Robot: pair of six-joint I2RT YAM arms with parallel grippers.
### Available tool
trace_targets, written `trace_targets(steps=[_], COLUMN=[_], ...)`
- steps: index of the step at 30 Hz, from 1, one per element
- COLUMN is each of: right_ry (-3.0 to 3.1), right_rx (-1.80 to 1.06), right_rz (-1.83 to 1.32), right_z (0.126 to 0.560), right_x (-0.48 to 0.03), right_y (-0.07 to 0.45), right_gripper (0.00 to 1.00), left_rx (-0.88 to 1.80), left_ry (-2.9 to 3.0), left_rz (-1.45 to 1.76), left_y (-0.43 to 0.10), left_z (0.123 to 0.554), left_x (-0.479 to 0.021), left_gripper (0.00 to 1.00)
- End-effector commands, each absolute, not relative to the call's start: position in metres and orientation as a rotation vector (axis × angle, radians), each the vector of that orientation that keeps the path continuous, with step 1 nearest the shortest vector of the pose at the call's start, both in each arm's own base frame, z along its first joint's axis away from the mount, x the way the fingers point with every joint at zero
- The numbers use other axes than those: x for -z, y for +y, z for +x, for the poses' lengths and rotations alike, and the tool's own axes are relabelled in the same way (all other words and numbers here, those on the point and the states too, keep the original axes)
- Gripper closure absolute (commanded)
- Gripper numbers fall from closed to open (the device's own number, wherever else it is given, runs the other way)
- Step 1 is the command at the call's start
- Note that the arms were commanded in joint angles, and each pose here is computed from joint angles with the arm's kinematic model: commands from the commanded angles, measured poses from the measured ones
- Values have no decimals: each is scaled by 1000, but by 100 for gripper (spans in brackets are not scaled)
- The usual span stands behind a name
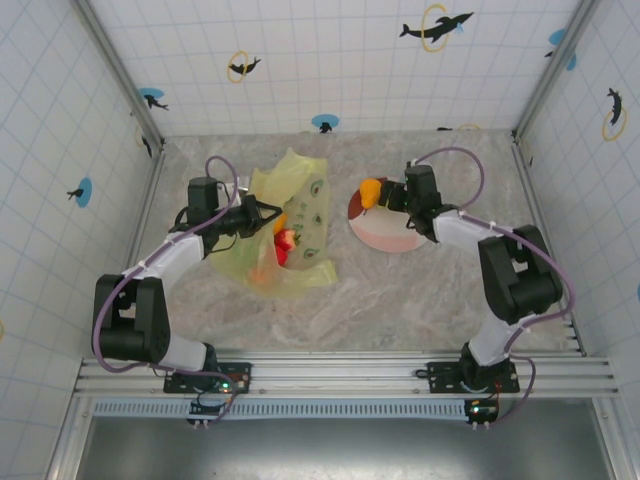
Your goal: Place the fruits into the plastic bag
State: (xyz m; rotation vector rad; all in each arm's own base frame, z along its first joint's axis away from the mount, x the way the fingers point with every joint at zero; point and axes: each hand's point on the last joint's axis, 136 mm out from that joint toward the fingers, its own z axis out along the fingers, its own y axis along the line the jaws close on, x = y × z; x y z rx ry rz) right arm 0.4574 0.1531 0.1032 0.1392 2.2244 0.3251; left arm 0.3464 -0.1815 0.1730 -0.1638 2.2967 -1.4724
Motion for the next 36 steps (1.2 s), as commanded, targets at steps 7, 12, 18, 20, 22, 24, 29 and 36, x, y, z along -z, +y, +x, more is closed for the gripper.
trace_targets(steps=[7, 12, 18, 20, 22, 24, 29, 36], right_ry=[2299, 2332, 2349, 2353, 2358, 2361, 2336, 2253], right_rx=[-372, -394, -372, -370, -370, -366, -345, -357], right_rz=[141, 135, 135, 133, 128, 126, 135, 118], right_z=[481, 487, 488, 488, 487, 486, 479, 445], right_x=[-79, -66, -60, -59, -57, -58, -70, -107], right_y=[158, 158, 153, 151, 150, 148, 135, 121], right_gripper=[6, 11, 20, 23, 27, 31, 36, 38], left_rx=[1475, 1477, 1480, 1480, 1480, 1482, 1482, 1490], left_ry=[2310, 2311, 2313, 2314, 2315, 2315, 2317, 2314], left_rz=[-180, -178, -183, -183, -184, -183, -185, -183], left_y=[-180, -180, -180, -180, -180, -180, -180, -181], left_z=[344, 343, 343, 343, 343, 343, 343, 342], left_x=[-169, -169, -168, -167, -167, -167, -167, -168], left_gripper=[100, 100, 100, 100, 100, 100, 100, 100])
